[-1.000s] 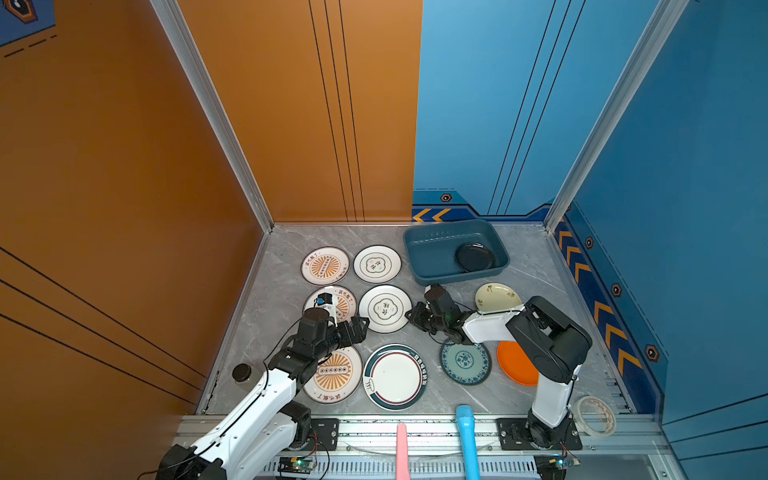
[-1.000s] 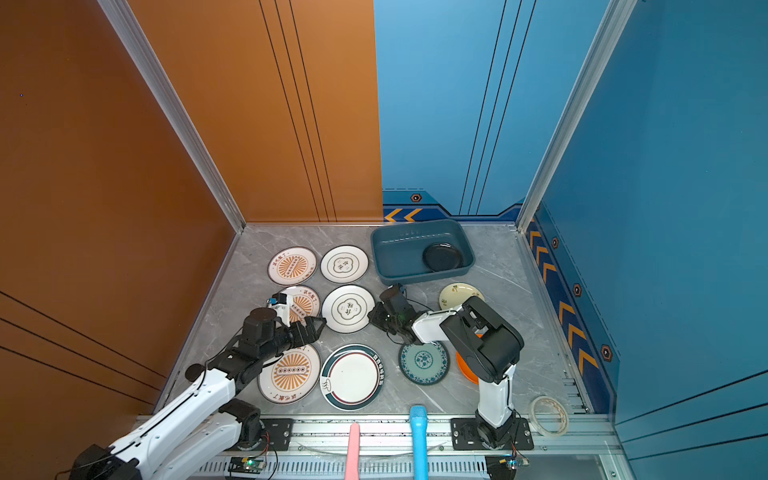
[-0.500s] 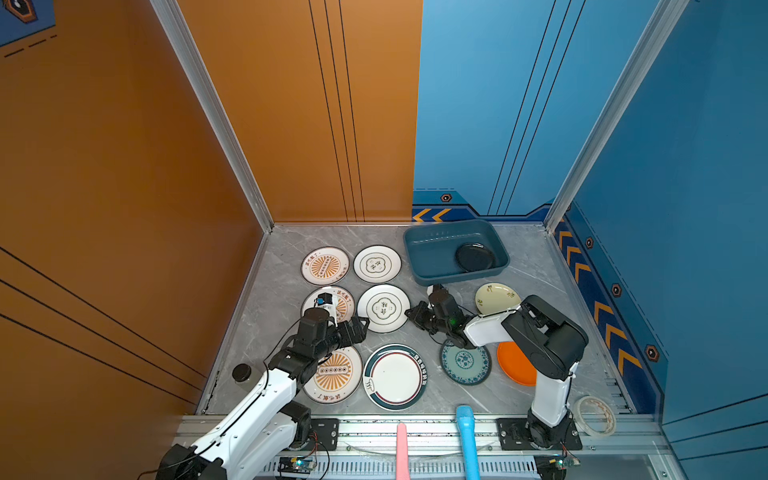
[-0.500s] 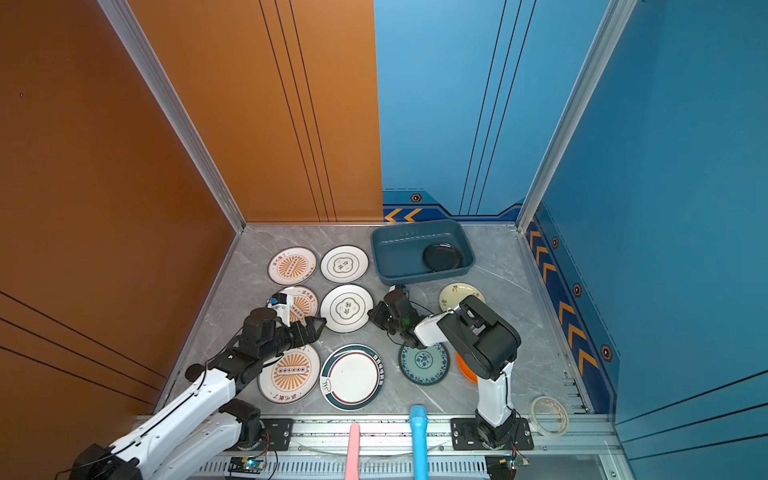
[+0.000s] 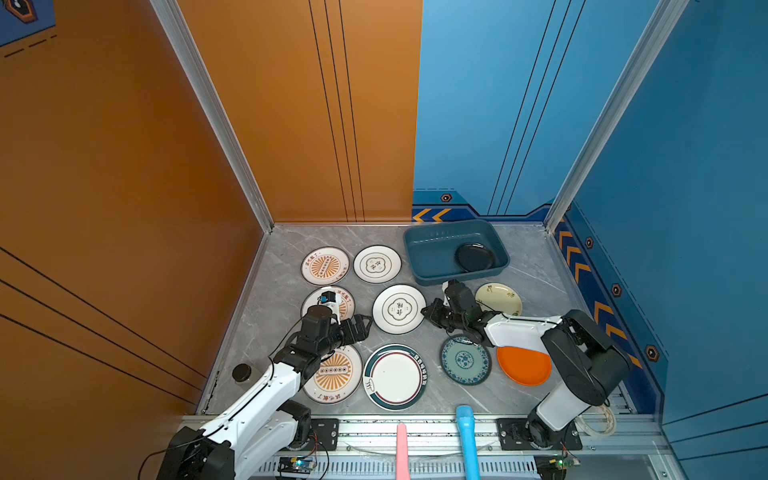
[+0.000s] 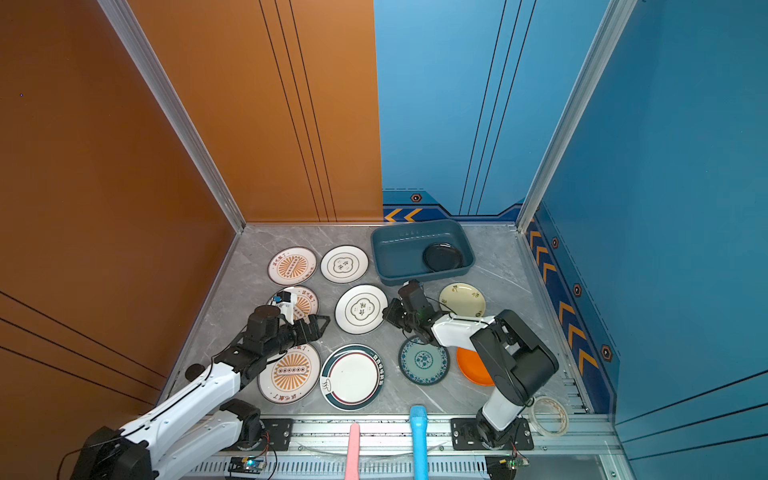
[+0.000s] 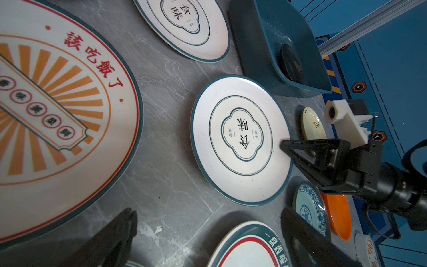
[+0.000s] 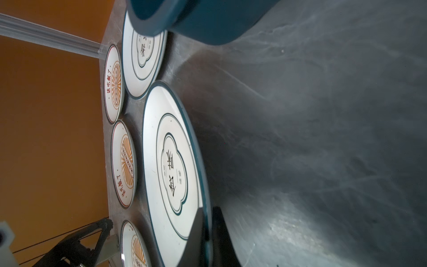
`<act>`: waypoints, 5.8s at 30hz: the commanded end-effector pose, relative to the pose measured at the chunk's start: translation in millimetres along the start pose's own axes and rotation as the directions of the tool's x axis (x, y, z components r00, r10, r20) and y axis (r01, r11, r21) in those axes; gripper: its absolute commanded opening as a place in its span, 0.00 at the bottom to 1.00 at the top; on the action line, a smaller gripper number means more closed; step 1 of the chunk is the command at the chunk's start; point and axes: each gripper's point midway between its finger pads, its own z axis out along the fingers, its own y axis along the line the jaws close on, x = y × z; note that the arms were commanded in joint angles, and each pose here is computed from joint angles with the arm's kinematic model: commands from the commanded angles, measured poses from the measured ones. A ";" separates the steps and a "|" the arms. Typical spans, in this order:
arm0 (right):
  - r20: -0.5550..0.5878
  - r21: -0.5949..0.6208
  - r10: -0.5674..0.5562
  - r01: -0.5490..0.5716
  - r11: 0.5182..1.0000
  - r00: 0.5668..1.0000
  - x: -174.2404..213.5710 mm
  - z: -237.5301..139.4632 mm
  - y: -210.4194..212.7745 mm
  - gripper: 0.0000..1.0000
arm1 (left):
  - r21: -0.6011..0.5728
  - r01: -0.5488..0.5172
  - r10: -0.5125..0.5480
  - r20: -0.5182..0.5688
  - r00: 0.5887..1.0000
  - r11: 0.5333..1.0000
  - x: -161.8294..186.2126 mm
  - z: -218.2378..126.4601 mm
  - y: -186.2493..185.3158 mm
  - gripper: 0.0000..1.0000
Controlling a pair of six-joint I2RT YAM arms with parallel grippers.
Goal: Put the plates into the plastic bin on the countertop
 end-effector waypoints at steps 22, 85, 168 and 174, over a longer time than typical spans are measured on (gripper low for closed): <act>-0.152 -0.241 -0.096 0.057 0.969 0.984 0.7 -36.5 65.2 0.00 | 0.273 0.116 -0.116 -0.014 0.993 0.955 -28.4 26.7 -36.8 0.63; 0.038 0.045 -0.018 0.016 0.999 0.999 -203.5 -64.2 22.9 0.00 | 0.261 0.065 -0.078 0.038 0.996 0.963 -26.6 -7.7 -31.9 0.98; 0.015 0.202 -0.190 0.183 0.962 0.982 -219.3 -84.7 33.2 0.47 | 0.137 0.148 -0.155 0.042 0.987 0.979 -52.4 21.1 -27.4 0.99; -0.002 0.175 -0.200 0.197 0.965 0.980 -183.5 -82.5 36.4 0.47 | 0.082 0.254 -0.259 0.066 0.964 0.964 -74.7 43.6 -33.0 0.95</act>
